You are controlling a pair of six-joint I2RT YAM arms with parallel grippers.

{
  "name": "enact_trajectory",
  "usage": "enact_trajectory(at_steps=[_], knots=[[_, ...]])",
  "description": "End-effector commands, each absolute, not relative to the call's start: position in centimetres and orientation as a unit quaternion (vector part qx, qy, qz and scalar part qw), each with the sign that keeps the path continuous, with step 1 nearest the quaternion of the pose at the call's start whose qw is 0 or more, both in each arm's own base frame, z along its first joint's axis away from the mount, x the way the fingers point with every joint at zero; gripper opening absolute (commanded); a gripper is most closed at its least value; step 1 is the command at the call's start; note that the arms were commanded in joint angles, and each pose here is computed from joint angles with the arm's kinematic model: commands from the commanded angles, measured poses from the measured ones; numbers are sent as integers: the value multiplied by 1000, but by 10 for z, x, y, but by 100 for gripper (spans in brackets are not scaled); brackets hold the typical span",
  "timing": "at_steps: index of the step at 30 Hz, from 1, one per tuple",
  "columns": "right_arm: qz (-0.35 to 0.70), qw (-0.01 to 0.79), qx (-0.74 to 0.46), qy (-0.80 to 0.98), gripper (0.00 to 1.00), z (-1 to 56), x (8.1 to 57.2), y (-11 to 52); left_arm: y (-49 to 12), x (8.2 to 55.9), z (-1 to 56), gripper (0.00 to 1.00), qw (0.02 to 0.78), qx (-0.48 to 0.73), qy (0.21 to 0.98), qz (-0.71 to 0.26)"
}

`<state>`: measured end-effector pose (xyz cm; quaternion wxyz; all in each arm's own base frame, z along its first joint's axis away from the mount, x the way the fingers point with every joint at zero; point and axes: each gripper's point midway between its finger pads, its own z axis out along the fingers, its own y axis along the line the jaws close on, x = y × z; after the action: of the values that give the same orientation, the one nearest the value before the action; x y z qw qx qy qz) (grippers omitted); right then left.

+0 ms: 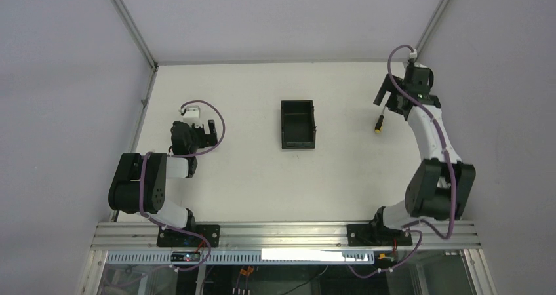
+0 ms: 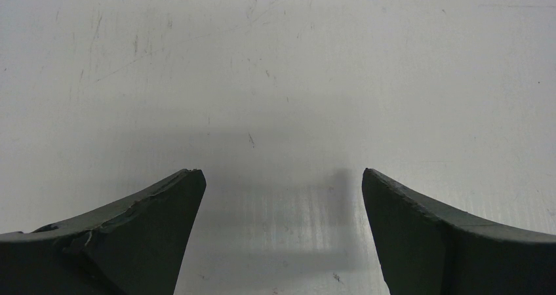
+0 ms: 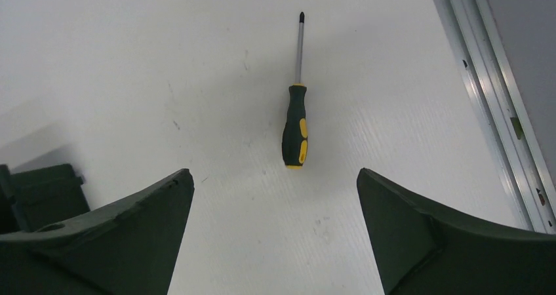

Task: Put the screwdriver in the bin

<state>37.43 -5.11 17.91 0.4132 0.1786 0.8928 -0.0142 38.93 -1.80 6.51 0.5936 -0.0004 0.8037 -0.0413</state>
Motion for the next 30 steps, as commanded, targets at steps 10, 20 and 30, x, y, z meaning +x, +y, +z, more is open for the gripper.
enact_trajectory(at_steps=[10, 20, 30], knots=[[-23, 206, 172, 963, 75, 57, 430, -68, -19, 393, 79, 99, 612, 1, 789, -43], [-44, 199, 168, 964, 12, 39, 429, -76, -19, 393, 79, 99, 613, 1, 789, -43], [40, 361, 67, 929, 3, 172, 444, -34, -19, 393, 79, 99, 613, 1, 789, -43]])
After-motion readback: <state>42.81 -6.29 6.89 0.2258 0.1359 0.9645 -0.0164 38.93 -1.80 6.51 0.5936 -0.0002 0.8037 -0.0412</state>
